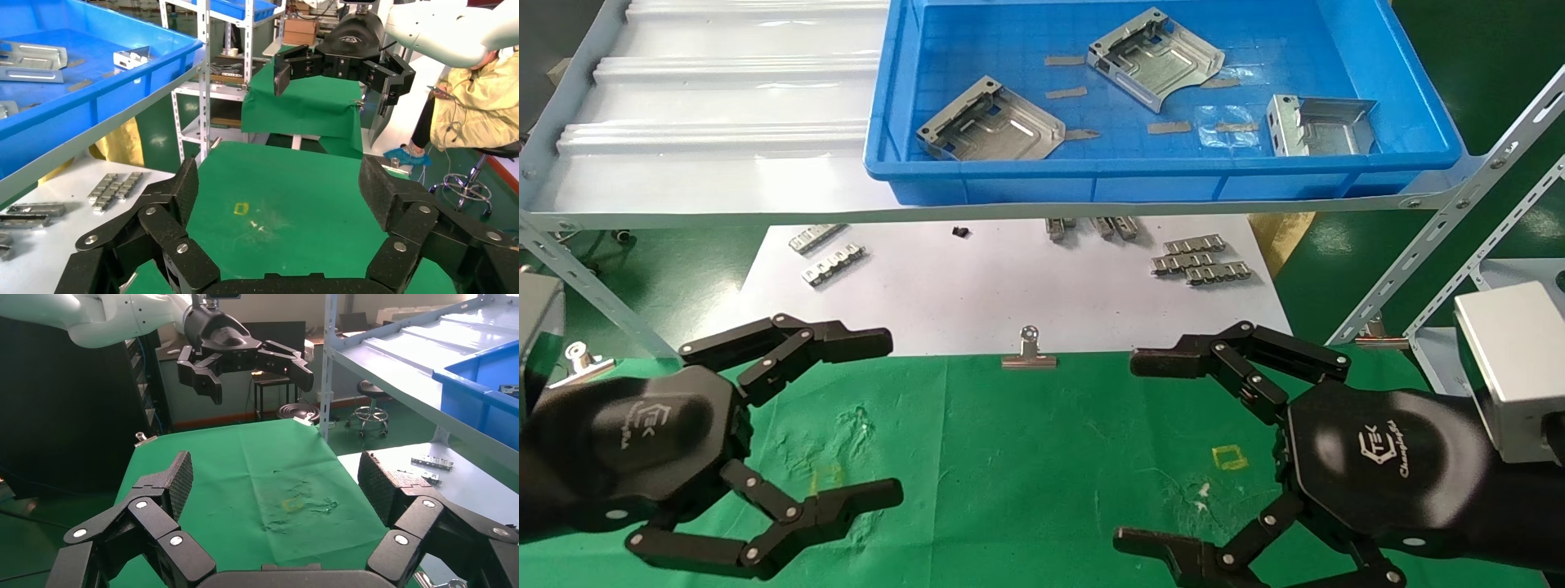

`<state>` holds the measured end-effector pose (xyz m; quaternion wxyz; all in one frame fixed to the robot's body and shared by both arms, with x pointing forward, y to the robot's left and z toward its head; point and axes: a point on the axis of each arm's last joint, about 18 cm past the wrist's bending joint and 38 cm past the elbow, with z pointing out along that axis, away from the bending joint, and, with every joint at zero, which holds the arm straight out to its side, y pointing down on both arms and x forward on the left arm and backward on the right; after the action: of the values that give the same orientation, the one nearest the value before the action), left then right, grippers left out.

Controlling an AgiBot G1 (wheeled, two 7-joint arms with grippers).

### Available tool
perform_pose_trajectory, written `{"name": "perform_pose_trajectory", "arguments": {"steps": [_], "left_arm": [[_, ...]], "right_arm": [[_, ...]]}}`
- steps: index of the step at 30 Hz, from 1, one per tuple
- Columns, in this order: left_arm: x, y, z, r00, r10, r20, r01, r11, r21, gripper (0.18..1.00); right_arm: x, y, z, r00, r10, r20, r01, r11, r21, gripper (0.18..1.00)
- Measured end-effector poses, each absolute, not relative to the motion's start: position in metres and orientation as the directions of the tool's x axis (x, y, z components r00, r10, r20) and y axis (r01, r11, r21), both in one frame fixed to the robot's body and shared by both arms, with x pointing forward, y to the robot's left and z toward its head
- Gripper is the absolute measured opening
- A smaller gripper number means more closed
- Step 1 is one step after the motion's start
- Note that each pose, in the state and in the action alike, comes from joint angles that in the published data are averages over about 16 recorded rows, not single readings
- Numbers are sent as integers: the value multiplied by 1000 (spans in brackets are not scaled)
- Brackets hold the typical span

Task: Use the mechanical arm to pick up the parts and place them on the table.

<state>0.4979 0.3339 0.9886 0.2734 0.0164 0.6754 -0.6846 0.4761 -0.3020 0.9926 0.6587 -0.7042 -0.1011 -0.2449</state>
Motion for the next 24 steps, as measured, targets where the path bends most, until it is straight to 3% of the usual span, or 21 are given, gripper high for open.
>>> {"name": "perform_pose_trajectory", "arguments": {"steps": [9,17,24], "left_arm": [[498,334,989,-850,-352,-392,397,62,-916,887],[498,334,989,-850,-352,-392,397,62,-916,733],[498,334,989,-850,-352,-392,397,62,-916,565]], "right_arm": [[476,-302,993,860,-180,478,465,-112,-878,1000],[478,-304,1000,846,-196,495,482,-114,-869,1000],[495,-309,1034,794,-289,534,530,-101,-842,1000]]}}
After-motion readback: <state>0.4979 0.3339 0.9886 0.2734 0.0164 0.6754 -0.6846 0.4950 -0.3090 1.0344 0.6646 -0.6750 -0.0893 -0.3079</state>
